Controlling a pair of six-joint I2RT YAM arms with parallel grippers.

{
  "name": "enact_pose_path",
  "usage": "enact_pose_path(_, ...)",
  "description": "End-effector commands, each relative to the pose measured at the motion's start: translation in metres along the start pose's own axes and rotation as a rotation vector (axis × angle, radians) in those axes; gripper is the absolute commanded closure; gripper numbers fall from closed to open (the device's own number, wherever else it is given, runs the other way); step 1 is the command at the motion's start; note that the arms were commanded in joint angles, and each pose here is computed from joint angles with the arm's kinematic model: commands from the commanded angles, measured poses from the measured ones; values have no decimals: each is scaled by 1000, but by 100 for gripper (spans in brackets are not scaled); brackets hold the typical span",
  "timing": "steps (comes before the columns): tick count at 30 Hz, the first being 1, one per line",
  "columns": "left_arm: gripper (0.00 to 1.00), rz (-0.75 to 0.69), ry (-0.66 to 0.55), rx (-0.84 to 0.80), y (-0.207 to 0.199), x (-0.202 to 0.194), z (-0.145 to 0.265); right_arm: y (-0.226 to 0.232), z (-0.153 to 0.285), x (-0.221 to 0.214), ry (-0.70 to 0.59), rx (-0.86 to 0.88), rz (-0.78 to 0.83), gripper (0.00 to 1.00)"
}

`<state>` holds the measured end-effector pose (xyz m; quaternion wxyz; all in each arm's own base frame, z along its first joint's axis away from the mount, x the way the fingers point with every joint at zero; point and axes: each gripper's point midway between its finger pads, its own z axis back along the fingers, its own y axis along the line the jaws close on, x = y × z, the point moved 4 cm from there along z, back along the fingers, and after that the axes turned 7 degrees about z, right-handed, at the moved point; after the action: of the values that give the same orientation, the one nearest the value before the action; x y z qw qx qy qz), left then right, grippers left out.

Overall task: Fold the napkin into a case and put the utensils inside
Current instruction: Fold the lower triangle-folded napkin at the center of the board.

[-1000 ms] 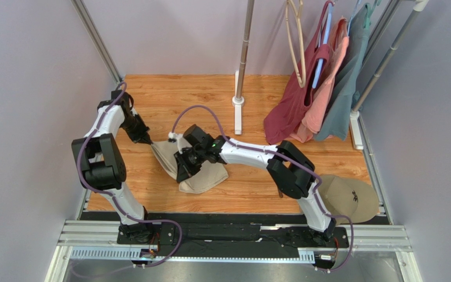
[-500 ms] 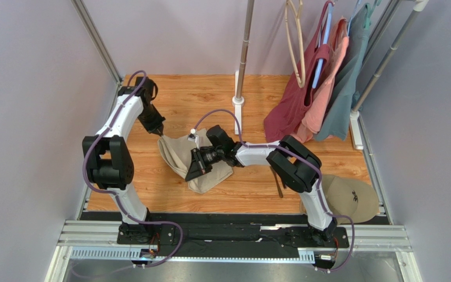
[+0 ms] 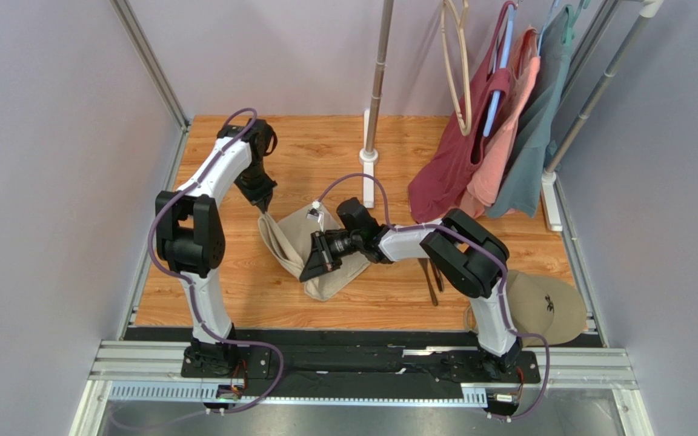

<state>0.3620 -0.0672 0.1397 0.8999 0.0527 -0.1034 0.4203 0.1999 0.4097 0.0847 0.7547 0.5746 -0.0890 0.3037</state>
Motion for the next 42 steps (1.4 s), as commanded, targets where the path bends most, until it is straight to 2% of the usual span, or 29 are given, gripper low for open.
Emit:
enact_pose_path(1, 100, 100, -111, -86, -26, 28, 8, 24, 8, -4, 20, 103, -7, 100)
enact_pose_path(7, 100, -85, -118, -231, -50, 36, 15, 15, 18, 4, -58, 162, -81, 100)
enact_pose_path(8, 100, -113, -123, -236, -50, 36, 16, 11, 24, 4, -71, 174, -159, 100)
enact_pose_path(10, 100, -133, -123, -246, -51, 37, 16, 11, 30, 12, -127, 225, -156, 100)
enact_pose_path(11, 98, -143, -117, -247, -51, 36, 15, 2, 33, 10, -131, 227, -231, 100)
enact_pose_path(14, 88, -174, -88, -280, -54, 30, 13, -4, 36, 12, -157, 255, -244, 100)
enact_pose_path(15, 78, -183, -88, -302, -57, 30, 13, -5, 36, 11, -157, 255, -255, 100)
enact_pose_path(17, 67, -208, -82, -329, -59, 28, 16, -6, 35, 11, -159, 257, -256, 100)
enact_pose_path(19, 49, -214, -118, -364, -59, 32, 24, -9, 36, 10, -167, 248, -268, 100)
enact_pose_path(21, 35, -238, -152, -373, -54, 35, 35, -12, 37, 10, -174, 241, -277, 100)
enact_pose_path(24, 29, -290, -183, -386, -47, 38, 50, -17, 38, 11, -184, 228, -284, 100)
enact_pose_path(29, 27, -330, -214, -396, -20, 29, 69, -16, 38, 14, -195, 226, -283, 100)
enact_pose_path(30, 26, -334, -194, -372, -9, 20, 57, -15, 39, 14, -197, 226, -282, 100)
enact_pose_path(34, 23, -264, -90, -340, 30, -5, 43, -13, 39, 15, -198, 214, -274, 100)
enact_pose_path(37, 21, -119, -6, -288, 64, -19, 28, -14, 39, 14, -185, 187, -253, 100)
enact_pose_path(39, 19, -11, 19, -326, 77, -30, 23, -13, 39, 16, -187, 177, -224, 100)
enact_pose_path(40, 15, 44, 29, -350, 78, -33, 23, -14, 39, 15, -179, 168, -233, 100)
enact_pose_path(41, 1, 61, 56, -381, 82, -45, 20, -14, 39, 16, -182, 165, -229, 100)
enact_pose_path(42, 1, 78, 50, -446, 73, -44, 20, -12, 38, 17, -182, 165, -215, 100)
